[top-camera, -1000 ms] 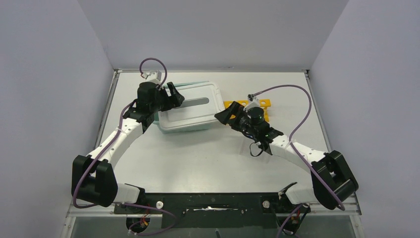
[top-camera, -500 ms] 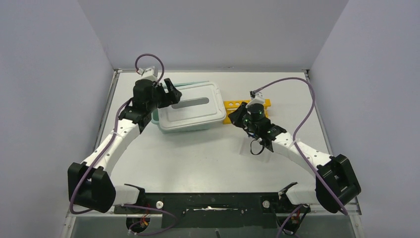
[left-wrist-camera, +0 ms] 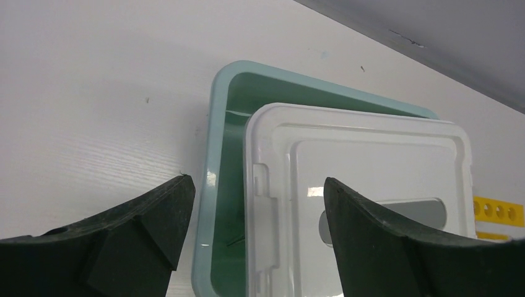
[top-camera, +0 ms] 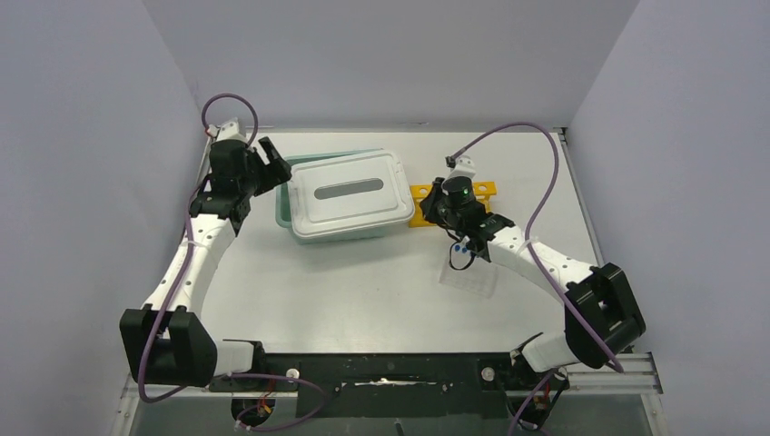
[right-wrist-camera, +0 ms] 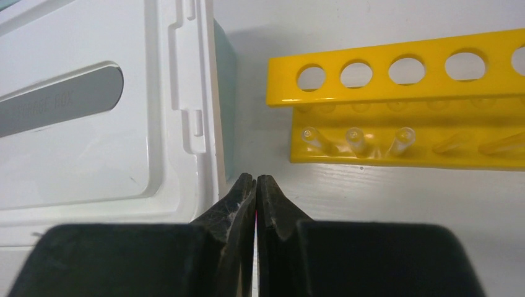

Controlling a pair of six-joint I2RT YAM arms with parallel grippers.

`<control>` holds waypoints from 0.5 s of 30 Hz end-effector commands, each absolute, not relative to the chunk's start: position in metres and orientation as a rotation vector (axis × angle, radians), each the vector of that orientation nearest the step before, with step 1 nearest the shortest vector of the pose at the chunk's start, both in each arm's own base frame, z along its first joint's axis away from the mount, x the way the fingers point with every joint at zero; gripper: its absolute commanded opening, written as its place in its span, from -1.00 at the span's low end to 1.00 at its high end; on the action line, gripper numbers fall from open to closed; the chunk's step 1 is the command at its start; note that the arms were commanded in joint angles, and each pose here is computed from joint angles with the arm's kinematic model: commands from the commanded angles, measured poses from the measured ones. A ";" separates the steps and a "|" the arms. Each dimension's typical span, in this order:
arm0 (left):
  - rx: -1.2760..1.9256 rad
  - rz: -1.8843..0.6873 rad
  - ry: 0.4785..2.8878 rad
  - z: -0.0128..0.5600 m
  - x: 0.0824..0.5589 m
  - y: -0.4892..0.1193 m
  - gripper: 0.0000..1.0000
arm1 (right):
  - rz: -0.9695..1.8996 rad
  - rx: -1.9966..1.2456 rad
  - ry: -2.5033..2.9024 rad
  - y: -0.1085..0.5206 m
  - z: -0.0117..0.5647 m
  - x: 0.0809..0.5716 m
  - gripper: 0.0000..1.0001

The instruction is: Organize the chemistry lab equipment

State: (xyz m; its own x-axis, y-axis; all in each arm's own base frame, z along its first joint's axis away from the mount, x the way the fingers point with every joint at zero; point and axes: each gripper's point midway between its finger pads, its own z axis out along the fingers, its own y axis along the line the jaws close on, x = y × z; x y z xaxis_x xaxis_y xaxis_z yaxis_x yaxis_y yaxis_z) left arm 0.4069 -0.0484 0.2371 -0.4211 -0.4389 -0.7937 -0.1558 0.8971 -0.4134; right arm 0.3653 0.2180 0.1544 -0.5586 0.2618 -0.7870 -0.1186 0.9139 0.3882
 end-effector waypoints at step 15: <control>-0.501 -0.260 2.059 0.214 0.405 -0.026 0.52 | 0.596 -0.007 2.032 0.259 0.184 0.376 -0.97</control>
State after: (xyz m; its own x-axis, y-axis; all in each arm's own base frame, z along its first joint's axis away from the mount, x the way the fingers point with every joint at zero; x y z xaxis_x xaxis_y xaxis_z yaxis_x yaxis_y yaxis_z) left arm 0.3995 -0.0280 0.2044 -0.4761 -0.4487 -0.7563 -0.2544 0.8935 -0.3700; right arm 0.3609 0.2384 0.1441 -0.5956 0.2071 -0.7761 -0.1737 0.9101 0.3761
